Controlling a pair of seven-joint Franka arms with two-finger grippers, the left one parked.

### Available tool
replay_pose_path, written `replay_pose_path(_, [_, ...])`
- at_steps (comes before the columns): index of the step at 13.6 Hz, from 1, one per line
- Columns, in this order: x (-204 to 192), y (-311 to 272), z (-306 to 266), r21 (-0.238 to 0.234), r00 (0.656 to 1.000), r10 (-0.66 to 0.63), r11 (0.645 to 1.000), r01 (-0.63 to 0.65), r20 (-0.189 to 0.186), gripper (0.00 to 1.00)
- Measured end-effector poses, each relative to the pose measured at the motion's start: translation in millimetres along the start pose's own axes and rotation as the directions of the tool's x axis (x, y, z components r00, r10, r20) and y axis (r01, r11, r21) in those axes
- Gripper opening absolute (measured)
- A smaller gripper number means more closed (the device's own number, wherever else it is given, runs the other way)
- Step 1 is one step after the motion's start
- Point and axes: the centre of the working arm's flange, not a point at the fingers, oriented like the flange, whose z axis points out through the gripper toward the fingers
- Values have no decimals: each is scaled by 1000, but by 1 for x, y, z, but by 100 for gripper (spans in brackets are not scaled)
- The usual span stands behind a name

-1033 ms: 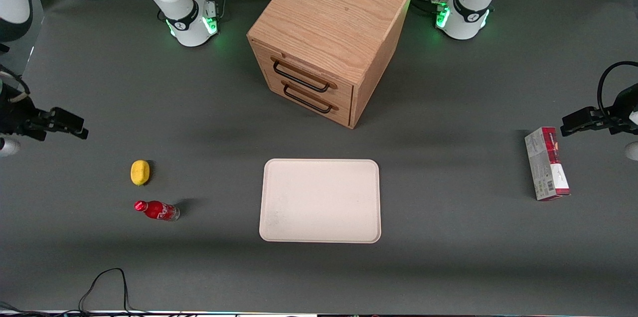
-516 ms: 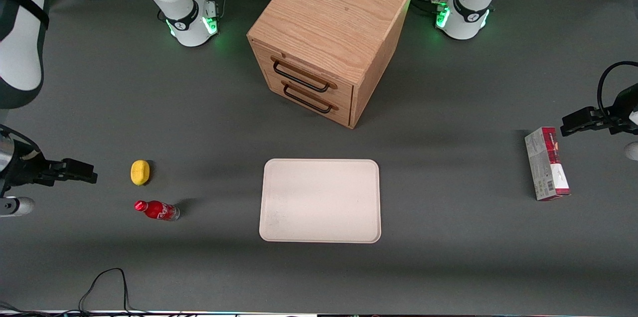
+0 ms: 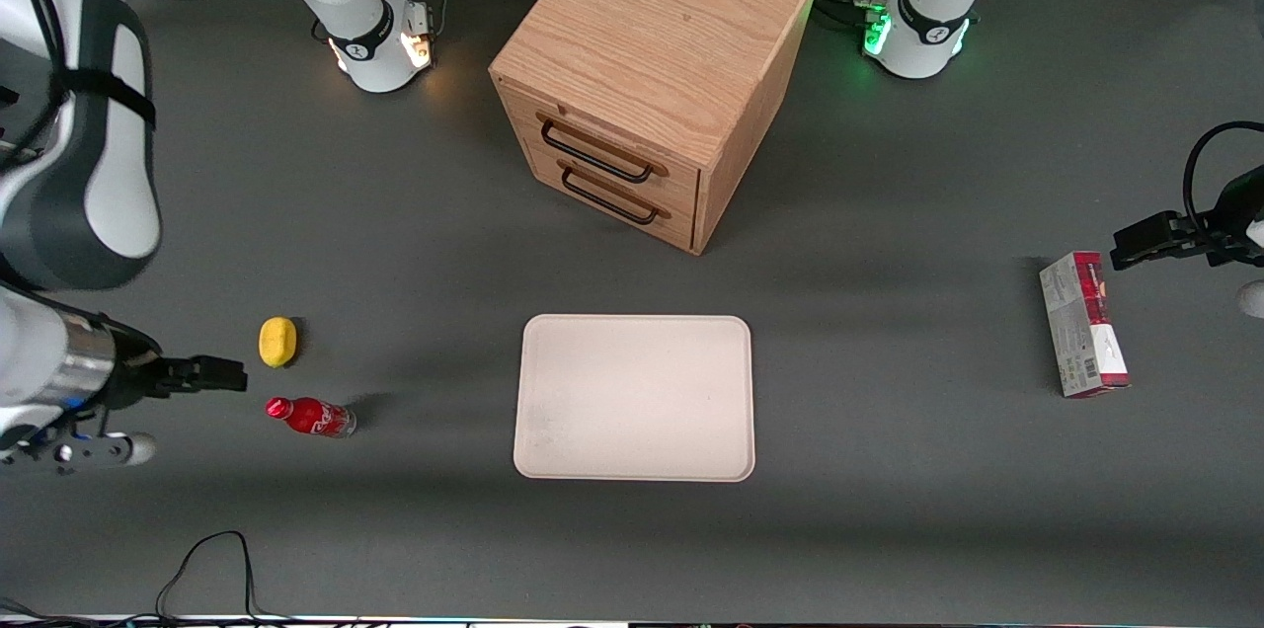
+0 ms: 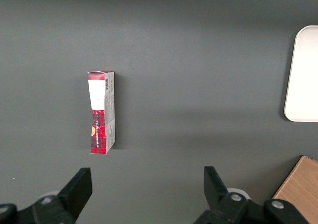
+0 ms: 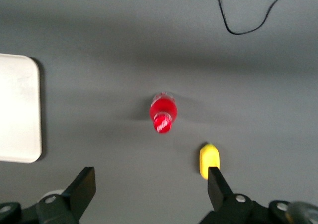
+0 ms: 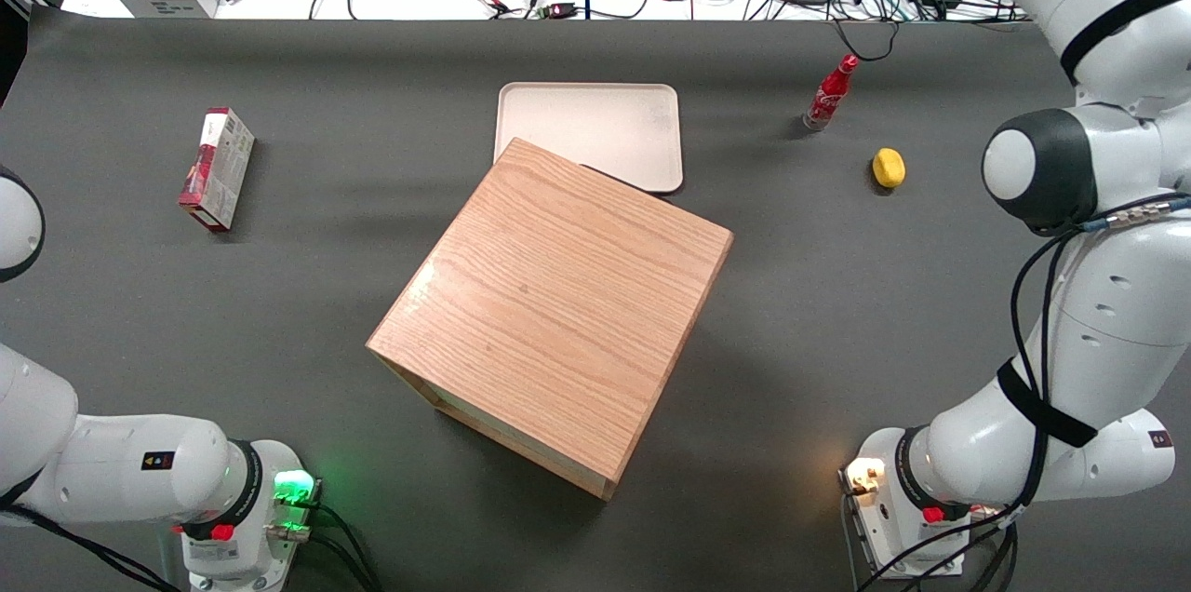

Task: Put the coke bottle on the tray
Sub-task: 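Move the right gripper down over the red Coca-Cola bottle's cap end, then close the right gripper on the bottle neck and lift it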

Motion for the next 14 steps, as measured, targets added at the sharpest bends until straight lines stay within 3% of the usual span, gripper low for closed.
replay_pose_path(8, [8, 0, 139, 5, 999, 4, 1000, -3, -33, 100])
replay_pose_path(14, [-1, 2, 158, 7, 1000, 8, 1000, -7, -24, 100])
